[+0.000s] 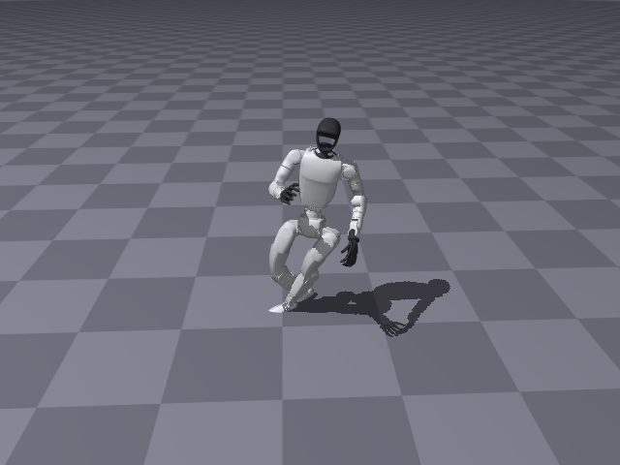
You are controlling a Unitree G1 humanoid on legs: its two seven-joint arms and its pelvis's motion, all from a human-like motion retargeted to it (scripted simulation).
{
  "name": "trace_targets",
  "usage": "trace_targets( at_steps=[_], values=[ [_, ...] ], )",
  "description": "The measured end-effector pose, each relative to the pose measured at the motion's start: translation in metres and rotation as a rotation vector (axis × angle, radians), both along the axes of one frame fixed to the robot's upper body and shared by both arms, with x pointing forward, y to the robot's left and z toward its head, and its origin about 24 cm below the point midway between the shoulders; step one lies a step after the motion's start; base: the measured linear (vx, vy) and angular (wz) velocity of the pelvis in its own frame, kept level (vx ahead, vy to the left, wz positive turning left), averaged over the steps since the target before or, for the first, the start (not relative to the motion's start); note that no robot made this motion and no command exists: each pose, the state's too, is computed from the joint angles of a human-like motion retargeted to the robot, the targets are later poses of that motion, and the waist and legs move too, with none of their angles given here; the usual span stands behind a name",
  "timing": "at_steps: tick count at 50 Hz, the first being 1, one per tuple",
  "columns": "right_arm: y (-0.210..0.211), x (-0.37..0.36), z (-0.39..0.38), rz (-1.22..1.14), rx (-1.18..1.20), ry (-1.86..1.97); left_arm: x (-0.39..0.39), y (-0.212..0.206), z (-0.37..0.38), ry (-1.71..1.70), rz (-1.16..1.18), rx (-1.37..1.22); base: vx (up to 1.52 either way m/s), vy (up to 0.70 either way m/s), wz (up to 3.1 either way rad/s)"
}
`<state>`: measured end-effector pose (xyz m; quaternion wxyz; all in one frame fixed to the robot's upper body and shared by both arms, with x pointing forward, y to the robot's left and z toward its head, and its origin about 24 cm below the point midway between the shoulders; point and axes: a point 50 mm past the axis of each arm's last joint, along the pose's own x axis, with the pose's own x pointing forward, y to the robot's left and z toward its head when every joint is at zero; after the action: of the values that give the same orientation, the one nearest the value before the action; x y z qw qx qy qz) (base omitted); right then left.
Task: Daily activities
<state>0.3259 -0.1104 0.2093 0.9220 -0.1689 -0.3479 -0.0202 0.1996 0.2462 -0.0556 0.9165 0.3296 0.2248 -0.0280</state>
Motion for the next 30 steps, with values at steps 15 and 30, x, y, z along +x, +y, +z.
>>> trace_targets(
  at_steps=[15,30],
  values=[
    [0.018,-0.023,0.091,0.089,-0.044,-0.388,-0.01,0.011,0.001,0.035,-0.007,0.07,0.0,0.0,0.0],
    [0.018,-0.044,0.059,0.128,-0.117,-0.329,0.04,0.012,0.071,-0.265,-0.077,0.124,0.0,0.0,0.0]
  ],
)
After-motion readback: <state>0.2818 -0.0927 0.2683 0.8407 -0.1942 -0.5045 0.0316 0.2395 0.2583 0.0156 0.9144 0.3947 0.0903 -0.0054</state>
